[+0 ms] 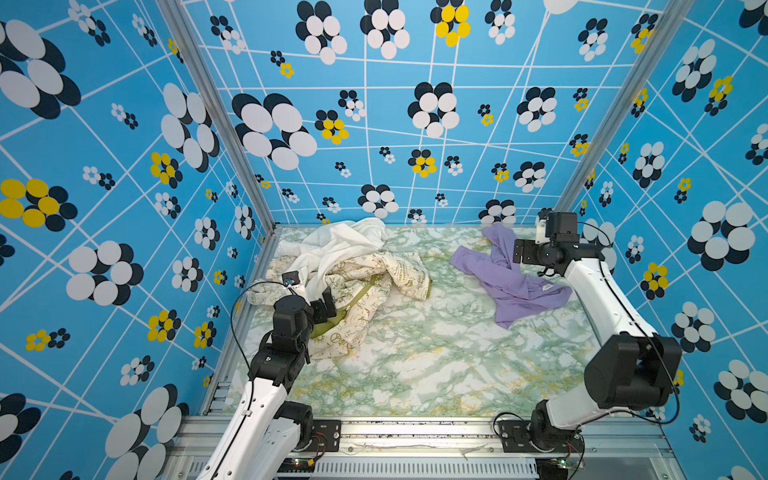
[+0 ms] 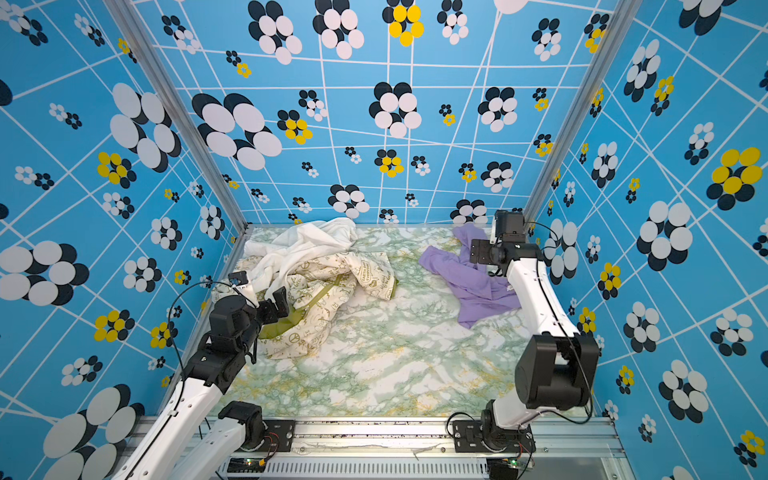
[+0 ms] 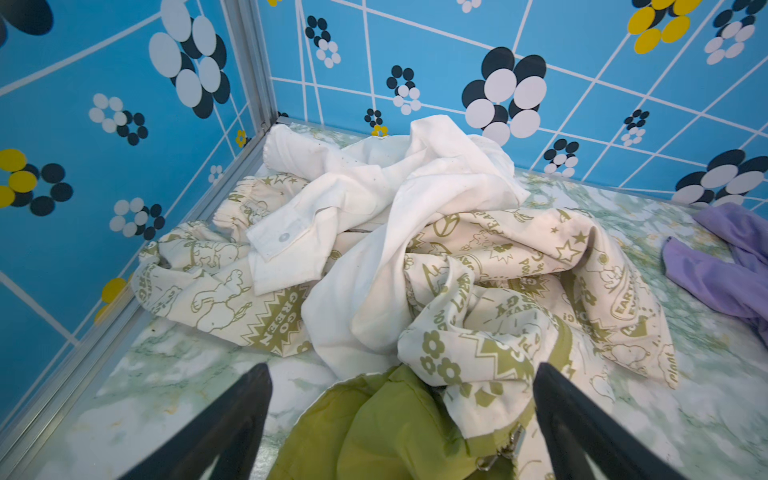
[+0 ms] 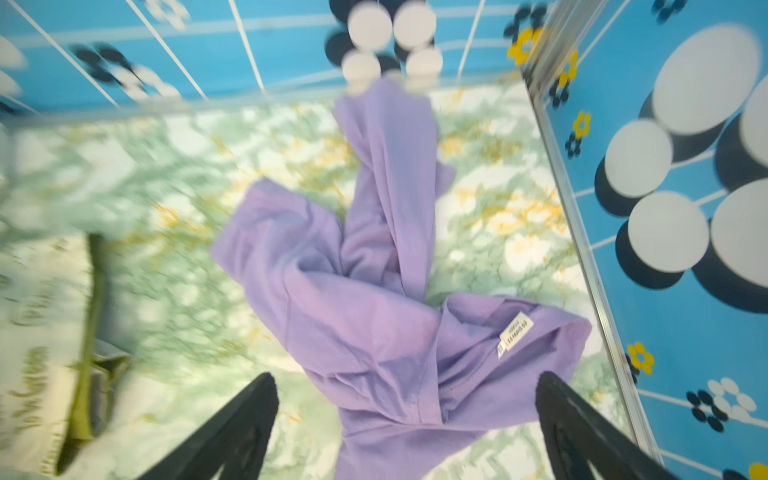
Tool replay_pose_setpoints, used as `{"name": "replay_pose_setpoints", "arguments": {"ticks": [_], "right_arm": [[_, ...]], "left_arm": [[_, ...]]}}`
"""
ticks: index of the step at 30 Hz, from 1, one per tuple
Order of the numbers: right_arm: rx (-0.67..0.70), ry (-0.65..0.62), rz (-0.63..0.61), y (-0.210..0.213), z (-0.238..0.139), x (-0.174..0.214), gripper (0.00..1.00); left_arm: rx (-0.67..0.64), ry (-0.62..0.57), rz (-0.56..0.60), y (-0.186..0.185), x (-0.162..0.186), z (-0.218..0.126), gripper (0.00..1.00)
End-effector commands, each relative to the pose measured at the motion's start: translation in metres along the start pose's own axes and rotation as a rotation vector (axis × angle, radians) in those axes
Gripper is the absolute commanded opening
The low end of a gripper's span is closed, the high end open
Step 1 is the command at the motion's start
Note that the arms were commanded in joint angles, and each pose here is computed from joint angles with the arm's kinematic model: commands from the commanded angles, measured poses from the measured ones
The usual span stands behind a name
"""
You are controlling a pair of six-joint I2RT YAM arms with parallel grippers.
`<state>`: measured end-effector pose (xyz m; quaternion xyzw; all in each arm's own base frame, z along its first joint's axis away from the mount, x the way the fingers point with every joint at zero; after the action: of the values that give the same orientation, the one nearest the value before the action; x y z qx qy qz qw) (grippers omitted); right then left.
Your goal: Pick out a specific cloth from the pile
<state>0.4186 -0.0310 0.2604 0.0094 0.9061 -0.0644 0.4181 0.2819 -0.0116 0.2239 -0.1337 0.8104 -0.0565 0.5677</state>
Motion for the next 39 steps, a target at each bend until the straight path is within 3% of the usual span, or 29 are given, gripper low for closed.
{"name": "replay_pose_setpoints", "arguments": {"ticks": [1, 7, 13, 20, 29, 39], "right_arm": [[-0.045, -0.142, 0.068, 0.006, -0.007, -0.003, 0.99], [-0.028, -0.324, 0.104, 0.005, -0.017, 0.025, 0.99], [0.024, -0.337, 0.089, 0.002, 0.005, 0.077, 0.99], [0.000, -0.328, 0.061, 0.011, 0.034, 0.116, 0.99], [-0.093, -0.380, 0.018, 0.030, 0.051, 0.137, 0.99], [-0.103, -0.447, 0.015, 0.034, 0.058, 0.151, 0.99]], "left_arm": [[0.012, -0.075, 0.059, 0.006, -0.003, 0.012, 0.99], [-0.070, -0.132, 0.069, 0.033, 0.018, 0.033, 0.99], [-0.135, -0.152, 0.098, 0.050, 0.040, 0.051, 0.99], [-0.098, -0.180, 0.116, 0.047, 0.054, 0.068, 0.99], [-0.004, -0.182, 0.149, 0.032, 0.058, 0.090, 0.99], [0.020, -0.153, 0.161, 0.030, 0.073, 0.106, 0.99]]}}
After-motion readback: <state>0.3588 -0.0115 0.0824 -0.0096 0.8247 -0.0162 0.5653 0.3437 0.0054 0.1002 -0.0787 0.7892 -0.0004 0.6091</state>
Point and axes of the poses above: each gripper's point midway between its finger pads, its own z axis out along the fingers, its own y axis along the line the jaws close on, x = y × z, the point moved 2 cm from there along -z, back along the fingers, and after that the axes turned 6 degrees about -z, right-handed, at the moved point
